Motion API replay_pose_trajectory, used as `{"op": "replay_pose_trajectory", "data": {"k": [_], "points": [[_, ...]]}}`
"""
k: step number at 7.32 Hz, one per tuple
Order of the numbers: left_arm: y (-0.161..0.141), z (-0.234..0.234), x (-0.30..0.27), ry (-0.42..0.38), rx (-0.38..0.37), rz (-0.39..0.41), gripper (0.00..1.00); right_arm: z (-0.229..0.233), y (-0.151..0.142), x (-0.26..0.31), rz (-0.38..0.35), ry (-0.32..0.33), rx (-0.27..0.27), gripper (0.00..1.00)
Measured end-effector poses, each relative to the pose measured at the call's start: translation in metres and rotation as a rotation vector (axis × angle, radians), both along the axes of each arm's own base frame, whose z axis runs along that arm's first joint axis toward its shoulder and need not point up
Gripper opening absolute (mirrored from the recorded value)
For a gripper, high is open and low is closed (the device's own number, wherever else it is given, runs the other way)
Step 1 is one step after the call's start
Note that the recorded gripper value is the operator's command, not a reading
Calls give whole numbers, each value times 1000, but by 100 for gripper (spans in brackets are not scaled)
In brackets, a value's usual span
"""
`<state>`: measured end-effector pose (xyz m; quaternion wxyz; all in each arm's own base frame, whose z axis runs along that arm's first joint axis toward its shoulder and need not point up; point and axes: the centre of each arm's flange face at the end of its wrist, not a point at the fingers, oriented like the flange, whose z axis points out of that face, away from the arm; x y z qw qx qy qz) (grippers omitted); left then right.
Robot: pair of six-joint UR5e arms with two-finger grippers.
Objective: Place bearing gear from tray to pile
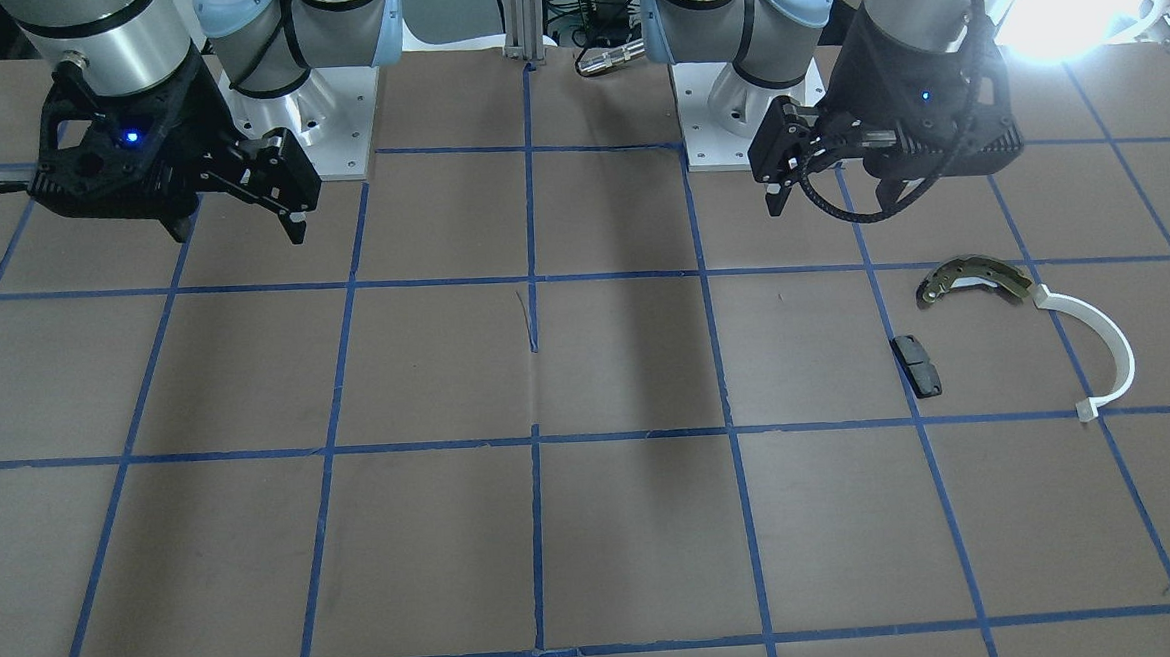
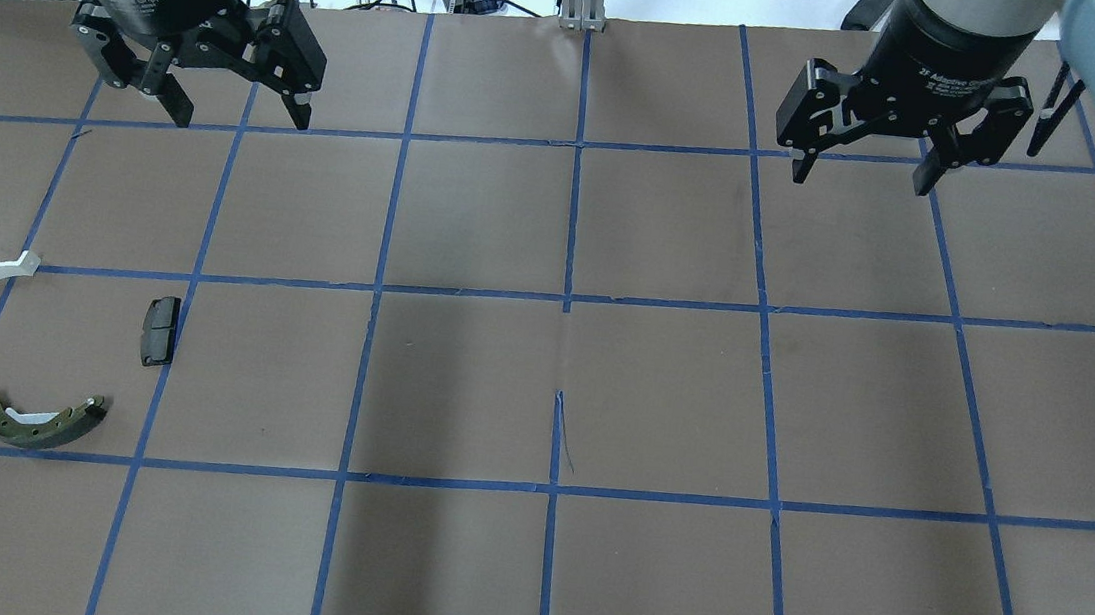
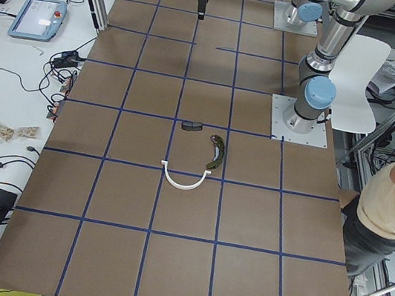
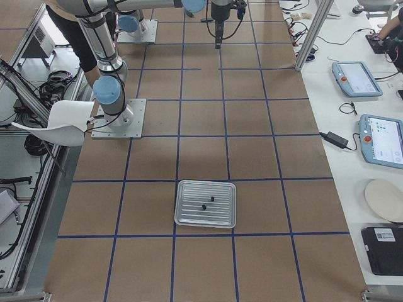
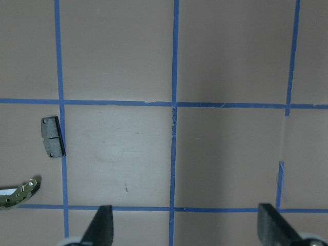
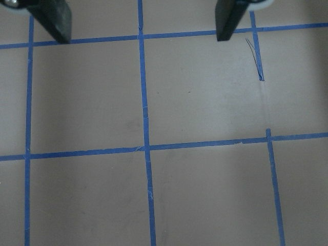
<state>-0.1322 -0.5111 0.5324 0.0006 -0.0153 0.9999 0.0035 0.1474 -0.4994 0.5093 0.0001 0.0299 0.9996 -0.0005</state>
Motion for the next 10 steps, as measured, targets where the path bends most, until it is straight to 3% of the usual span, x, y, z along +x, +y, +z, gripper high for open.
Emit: {"op": "replay_pose_trajectory", "data": {"k": [4, 10], "points": [[21, -4, -7, 2, -51, -9, 100, -1, -1, 0, 1, 1, 0, 100], [25, -17, -7, 6, -53, 21, 100, 4, -7, -18, 5, 17, -12, 100]]}}
